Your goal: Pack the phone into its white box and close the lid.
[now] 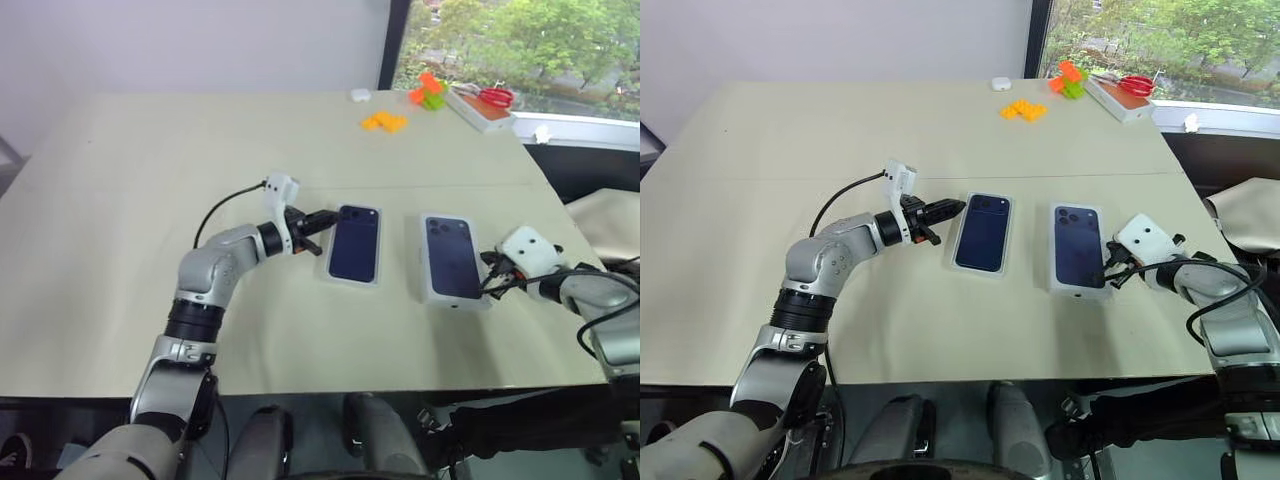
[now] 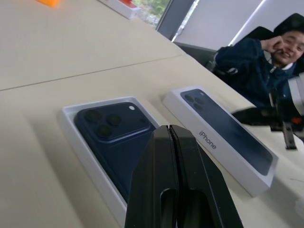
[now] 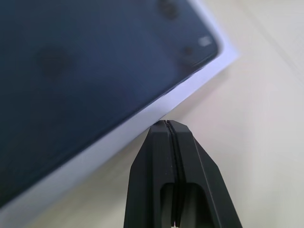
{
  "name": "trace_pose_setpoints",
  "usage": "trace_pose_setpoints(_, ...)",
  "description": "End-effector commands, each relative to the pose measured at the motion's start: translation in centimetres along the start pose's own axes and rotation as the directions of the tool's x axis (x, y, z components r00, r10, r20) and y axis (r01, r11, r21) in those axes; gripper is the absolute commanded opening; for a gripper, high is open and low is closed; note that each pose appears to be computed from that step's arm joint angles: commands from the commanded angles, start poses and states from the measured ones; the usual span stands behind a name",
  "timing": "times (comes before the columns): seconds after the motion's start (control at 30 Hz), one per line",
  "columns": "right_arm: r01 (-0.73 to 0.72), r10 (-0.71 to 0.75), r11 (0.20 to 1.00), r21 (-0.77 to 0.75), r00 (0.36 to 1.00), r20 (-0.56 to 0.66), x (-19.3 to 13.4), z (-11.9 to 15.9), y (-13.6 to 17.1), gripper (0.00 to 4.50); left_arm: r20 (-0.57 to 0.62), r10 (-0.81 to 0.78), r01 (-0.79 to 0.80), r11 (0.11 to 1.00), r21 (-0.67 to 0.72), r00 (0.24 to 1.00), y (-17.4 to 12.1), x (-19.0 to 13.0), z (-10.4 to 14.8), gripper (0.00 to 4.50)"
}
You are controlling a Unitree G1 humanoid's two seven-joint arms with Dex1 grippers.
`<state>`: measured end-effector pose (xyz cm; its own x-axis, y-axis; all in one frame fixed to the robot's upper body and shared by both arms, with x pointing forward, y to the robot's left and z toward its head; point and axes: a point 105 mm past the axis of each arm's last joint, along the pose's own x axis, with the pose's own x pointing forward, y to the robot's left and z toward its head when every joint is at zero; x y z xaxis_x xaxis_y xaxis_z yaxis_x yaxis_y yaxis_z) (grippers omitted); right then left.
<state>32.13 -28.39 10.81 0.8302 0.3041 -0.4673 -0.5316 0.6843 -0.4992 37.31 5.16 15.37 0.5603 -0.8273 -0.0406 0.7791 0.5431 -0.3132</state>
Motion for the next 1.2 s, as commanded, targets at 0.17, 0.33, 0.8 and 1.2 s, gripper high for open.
trace_pose_setpoints(0.17, -0.014, -0.002, 0.996, 0.093, 0.985, 0.171, 1.5, 4.4, 1.2, 0.0, 0.033, 0.017, -0.017, 1.0, -0.019, 0.999, 0.6, -1.1, 0.9, 0.07)
trace_pose_setpoints(0.33, 0.033, -0.033, 0.999, -0.001, 0.995, 0.094, 2.2, 3.1, 0.6, 0.0, 0.032, -0.006, 0.007, 0.999, -0.037, 0.999, 0.0, -0.6, 1.3, 0.07)
trace_pose_setpoints(0.8, 0.014, -0.011, 1.0, -0.022, 0.991, 0.135, 2.4, 4.8, 1.0, 0.0, -0.109, 0.109, -0.106, 0.994, 0.034, 0.988, 3.9, -5.7, -2.5, 0.07)
trace_pose_setpoints(1.2, -0.011, 0.023, 0.997, -0.076, 0.987, 0.157, 3.5, 5.7, 1.6, 0.0, -0.149, 0.062, -0.058, 0.998, 0.032, 0.987, 2.4, -0.5, -5.2, 0.07)
